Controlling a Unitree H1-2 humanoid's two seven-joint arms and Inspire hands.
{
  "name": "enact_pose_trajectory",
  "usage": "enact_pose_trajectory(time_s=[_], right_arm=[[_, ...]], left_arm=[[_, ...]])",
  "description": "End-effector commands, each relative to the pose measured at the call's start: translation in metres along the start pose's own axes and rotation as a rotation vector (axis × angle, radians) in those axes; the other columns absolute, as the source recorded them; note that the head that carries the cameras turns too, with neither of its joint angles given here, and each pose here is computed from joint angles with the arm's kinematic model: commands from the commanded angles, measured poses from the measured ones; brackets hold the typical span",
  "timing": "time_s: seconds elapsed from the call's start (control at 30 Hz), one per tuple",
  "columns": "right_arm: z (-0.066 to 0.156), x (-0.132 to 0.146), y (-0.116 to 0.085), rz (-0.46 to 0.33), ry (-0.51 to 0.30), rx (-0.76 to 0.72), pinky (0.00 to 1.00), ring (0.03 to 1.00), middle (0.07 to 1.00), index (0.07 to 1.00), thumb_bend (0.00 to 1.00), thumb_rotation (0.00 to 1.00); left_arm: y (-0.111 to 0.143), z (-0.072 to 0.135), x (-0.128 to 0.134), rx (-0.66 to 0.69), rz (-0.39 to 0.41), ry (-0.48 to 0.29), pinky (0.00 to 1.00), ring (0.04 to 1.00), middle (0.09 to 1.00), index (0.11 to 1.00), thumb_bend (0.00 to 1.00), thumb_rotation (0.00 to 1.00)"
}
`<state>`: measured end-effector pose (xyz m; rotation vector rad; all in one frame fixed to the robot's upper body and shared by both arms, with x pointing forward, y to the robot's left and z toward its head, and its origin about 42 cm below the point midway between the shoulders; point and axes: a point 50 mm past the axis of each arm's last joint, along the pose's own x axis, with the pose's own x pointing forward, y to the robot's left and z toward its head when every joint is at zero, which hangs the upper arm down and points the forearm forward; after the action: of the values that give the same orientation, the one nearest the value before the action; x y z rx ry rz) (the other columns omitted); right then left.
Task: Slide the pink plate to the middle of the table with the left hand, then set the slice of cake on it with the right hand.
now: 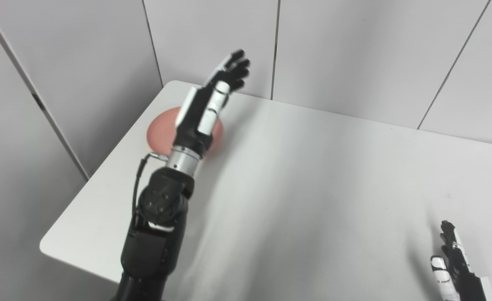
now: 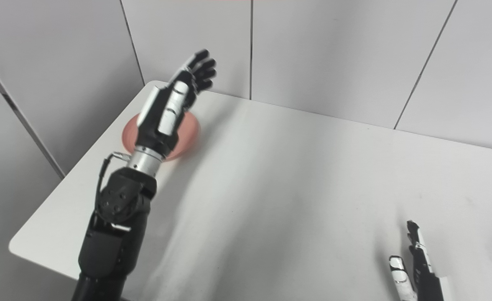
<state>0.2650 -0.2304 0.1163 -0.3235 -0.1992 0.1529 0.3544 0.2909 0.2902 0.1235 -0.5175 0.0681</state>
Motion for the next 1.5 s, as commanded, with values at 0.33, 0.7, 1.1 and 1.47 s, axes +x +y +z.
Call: enact_pose_trajectory(time_s=[0.33, 0.7, 1.1, 1.47], right_arm=[[-0.013, -0.004, 0.001, 0.007, 0.052, 0.007, 1.00, 0.999, 0.989, 0.978, 0.34, 1.00], [-0.009, -0.005, -0.001, 0.010, 0.055, 0.017, 1.00, 1.000, 0.995, 0.985, 0.30, 1.00], [-0.010, -0.004, -0.002, 0.007, 0.054, 0.024, 1.00, 1.000, 0.997, 0.986, 0.30, 1.00], [-0.010, -0.005, -0.005, 0.008, 0.050, 0.024, 1.00, 1.000, 0.999, 0.986, 0.31, 1.00]], left_arm=[[0.076, -0.002, 0.046, 0.070, 0.184, -0.016, 0.89, 0.888, 0.887, 0.879, 0.43, 1.00], [0.121, -0.009, 0.054, 0.046, 0.244, 0.044, 0.88, 0.885, 0.889, 0.870, 0.38, 1.00], [0.162, -0.023, 0.050, 0.015, 0.239, 0.174, 0.93, 0.942, 0.946, 0.924, 0.40, 1.00], [0.179, -0.043, 0.044, -0.010, 0.279, 0.243, 0.92, 0.937, 0.936, 0.912, 0.40, 1.00]])
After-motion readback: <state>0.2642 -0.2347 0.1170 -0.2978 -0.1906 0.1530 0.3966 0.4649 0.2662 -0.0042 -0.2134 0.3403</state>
